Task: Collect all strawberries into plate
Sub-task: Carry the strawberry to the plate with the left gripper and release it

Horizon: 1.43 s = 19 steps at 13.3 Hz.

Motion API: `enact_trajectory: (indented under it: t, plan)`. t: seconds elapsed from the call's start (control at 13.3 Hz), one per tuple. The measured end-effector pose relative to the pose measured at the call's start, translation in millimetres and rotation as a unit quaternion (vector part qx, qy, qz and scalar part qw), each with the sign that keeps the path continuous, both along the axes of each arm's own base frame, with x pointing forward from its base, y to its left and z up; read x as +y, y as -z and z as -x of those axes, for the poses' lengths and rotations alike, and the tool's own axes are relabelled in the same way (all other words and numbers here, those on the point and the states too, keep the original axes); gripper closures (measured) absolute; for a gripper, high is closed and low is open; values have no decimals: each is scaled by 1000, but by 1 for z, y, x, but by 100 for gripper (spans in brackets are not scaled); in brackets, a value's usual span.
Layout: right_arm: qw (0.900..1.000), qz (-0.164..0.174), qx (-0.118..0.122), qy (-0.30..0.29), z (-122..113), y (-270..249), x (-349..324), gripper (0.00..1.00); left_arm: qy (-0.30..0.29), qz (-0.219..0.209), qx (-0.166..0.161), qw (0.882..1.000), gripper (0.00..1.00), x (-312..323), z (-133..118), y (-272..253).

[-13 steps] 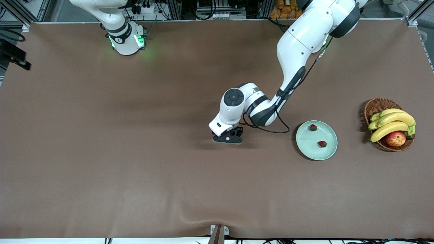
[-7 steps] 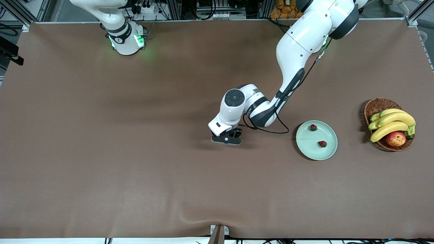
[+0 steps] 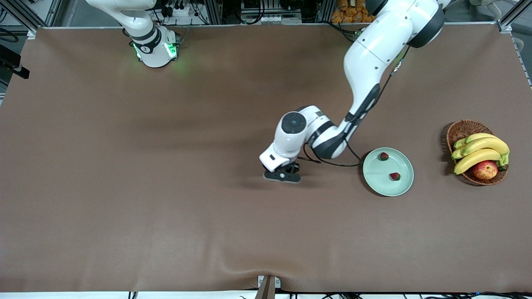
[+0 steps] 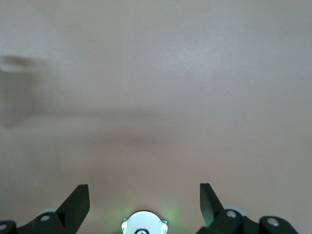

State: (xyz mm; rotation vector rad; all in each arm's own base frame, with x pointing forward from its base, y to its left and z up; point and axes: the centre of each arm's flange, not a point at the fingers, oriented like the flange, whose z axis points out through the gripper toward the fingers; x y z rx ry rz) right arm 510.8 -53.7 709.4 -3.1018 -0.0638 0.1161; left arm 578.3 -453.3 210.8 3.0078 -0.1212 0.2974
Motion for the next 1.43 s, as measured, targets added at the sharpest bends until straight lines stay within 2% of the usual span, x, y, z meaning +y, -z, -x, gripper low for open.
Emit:
enact_trajectory:
  t: [0.15, 0.3, 0.53, 0.67, 0.82, 1.2, 1.35, 1.43]
  plan:
    - [1000, 0, 9, 4, 2, 1, 0, 0, -27, -2, -6, 1000, 69, 45, -19, -26]
    - [1000, 1, 12, 19, 1, 5, 1, 0, -54, -14, -6, 998, 69, 99, -24, -49]
    - [1000, 3, -14, 26, -18, 25, 1, 0, -89, -34, 3, 995, 69, 170, -16, -67]
    - [999, 4, -29, 25, -30, 42, 4, 0, -106, -64, 28, 992, 69, 208, -11, -61]
    - [999, 5, -31, 23, -38, 58, 8, 0, -115, -98, 62, 986, 69, 252, -14, -53]
    - [999, 4, -33, 14, -43, 67, 18, 0, -152, -107, 104, 977, 69, 339, -24, -24]
    - [999, 4, -33, 14, -43, 67, 18, 0, -154, -106, 105, 977, 54, 343, -26, -23]
    - [999, 4, -33, 14, -43, 67, 18, 0, -155, -105, 99, 977, 43, 342, -29, -29]
